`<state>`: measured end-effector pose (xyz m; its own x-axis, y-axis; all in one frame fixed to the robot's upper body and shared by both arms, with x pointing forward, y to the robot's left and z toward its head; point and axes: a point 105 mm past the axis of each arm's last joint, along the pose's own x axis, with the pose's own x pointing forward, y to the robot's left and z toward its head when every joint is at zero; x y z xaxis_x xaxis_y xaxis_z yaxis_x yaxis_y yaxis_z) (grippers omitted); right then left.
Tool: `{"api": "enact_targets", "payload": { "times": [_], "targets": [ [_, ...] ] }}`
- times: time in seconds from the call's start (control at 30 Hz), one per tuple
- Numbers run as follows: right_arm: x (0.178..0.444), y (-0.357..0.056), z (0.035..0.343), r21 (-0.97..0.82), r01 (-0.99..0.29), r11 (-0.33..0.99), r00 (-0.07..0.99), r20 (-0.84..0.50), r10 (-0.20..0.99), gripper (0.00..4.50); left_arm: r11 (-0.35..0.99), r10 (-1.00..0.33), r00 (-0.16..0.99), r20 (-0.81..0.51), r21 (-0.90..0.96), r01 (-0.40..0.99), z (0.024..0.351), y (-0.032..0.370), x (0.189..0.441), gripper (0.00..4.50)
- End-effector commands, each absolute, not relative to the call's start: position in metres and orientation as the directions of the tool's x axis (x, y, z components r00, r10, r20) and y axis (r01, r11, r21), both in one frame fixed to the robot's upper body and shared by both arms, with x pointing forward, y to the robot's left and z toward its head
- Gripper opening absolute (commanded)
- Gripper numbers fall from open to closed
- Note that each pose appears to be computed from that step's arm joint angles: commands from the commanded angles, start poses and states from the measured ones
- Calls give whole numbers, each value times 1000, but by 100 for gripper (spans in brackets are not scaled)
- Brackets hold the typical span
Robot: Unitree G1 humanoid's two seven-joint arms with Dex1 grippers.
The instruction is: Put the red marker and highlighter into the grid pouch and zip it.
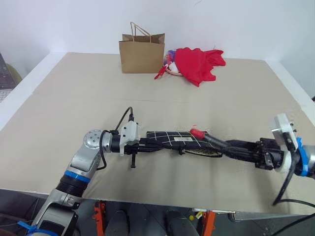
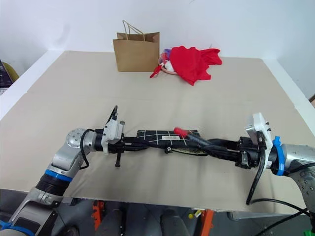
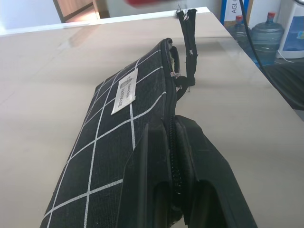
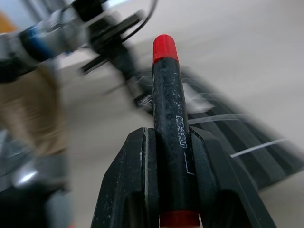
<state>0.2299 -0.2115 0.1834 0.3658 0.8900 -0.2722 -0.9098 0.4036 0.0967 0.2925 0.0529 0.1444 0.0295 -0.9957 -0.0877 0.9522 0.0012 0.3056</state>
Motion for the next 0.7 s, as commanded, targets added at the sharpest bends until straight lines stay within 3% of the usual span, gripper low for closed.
{"api": "enact_targets", "payload": {
  "times": [0.03,0.7],
  "targets": [
    [224,-223,178,129,-909,396,336,-336,880,68,-6,-998,17,-61,349,937,158,51,294,0],
    [227,-229,157,200,-874,442,340,-398,852,68,-18,-999,-2,-46,353,935,160,43,285,0]
  ]
}}
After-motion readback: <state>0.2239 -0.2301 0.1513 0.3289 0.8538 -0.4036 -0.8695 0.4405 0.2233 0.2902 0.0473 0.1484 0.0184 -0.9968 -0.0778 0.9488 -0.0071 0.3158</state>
